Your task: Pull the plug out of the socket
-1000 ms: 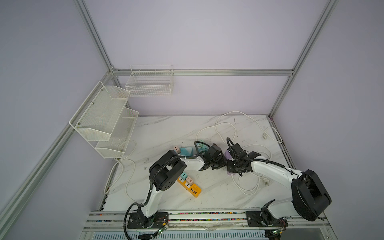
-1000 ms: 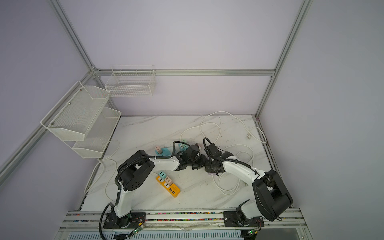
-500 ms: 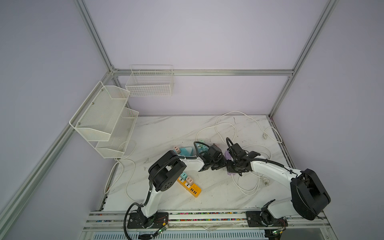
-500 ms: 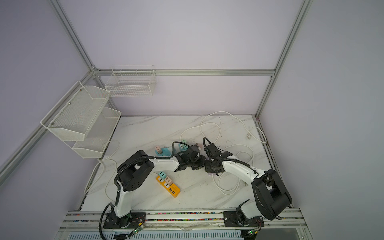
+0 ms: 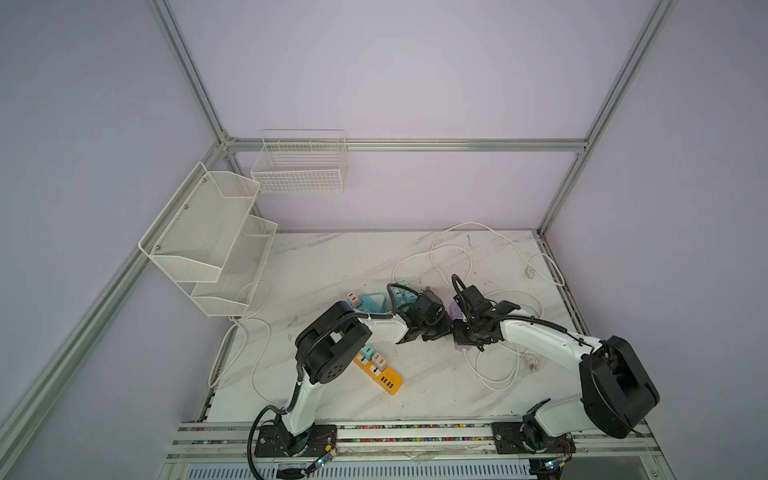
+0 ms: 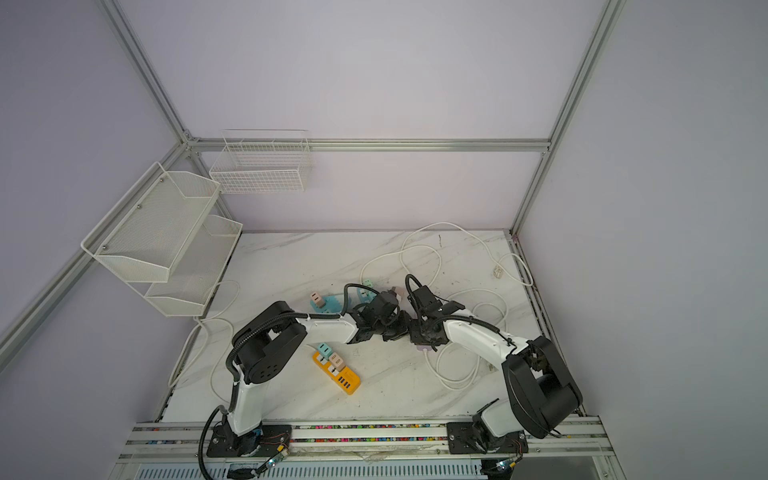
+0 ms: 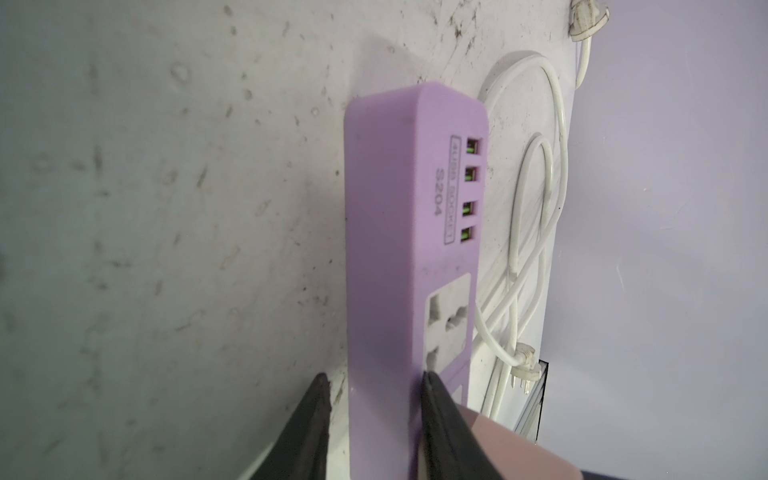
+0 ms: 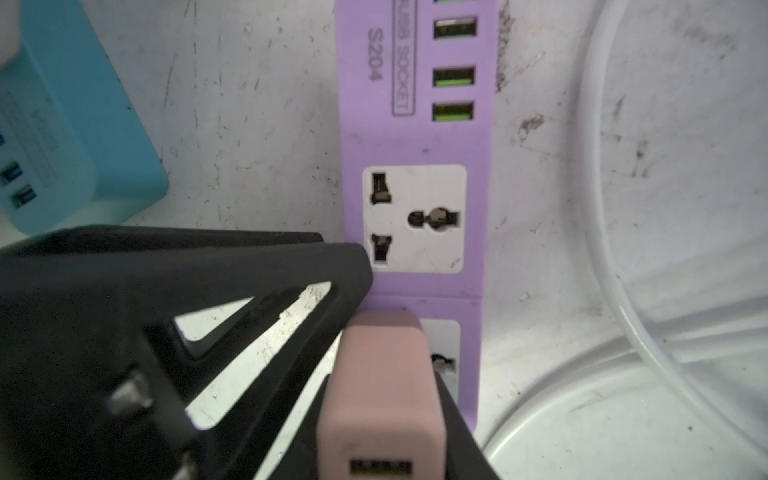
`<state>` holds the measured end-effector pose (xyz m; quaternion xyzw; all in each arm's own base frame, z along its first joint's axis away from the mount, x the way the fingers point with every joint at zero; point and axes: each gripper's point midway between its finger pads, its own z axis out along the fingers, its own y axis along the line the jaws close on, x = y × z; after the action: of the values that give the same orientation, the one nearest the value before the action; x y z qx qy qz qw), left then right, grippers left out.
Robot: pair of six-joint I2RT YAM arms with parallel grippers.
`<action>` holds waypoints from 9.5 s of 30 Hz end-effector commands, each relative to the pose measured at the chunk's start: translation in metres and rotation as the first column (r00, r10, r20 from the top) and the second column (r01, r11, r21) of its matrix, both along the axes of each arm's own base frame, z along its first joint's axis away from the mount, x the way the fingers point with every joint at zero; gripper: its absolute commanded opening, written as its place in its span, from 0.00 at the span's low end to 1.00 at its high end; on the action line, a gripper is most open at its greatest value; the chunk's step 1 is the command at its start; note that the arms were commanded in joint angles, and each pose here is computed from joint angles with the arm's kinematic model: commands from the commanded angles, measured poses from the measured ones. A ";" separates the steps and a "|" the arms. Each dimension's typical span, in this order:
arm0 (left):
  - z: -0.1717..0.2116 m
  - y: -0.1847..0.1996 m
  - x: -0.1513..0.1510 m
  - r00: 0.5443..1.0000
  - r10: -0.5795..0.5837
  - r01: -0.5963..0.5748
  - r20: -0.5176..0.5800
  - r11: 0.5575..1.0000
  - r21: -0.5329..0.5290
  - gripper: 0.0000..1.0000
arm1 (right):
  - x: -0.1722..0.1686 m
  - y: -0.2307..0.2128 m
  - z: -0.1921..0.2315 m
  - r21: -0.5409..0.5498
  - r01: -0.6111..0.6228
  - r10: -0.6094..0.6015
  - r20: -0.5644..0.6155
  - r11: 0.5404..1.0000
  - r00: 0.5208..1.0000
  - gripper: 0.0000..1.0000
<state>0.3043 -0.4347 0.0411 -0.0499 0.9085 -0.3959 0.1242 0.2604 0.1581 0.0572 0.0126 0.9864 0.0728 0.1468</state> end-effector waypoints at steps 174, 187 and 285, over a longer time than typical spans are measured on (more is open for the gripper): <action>0.180 0.286 -0.051 0.833 0.290 -0.413 0.471 0.893 0.179 1.00 | 0.062 0.137 0.006 0.106 -0.291 0.238 0.350 0.951 0.906 0.71; 0.172 0.284 -0.050 0.831 0.316 -0.424 0.457 0.893 0.153 1.00 | 0.076 0.151 -0.017 -0.017 -0.299 0.287 0.338 0.954 0.896 0.68; 0.028 0.130 0.022 0.988 0.127 -0.127 0.088 0.992 -0.009 0.40 | 0.059 0.117 0.058 -0.063 -0.178 0.188 0.246 0.982 0.951 0.55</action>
<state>0.3092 -0.2891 0.0422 -0.1001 0.9140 -0.3561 0.1665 0.3165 0.2783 0.1144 -0.0833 0.9562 0.0837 0.2678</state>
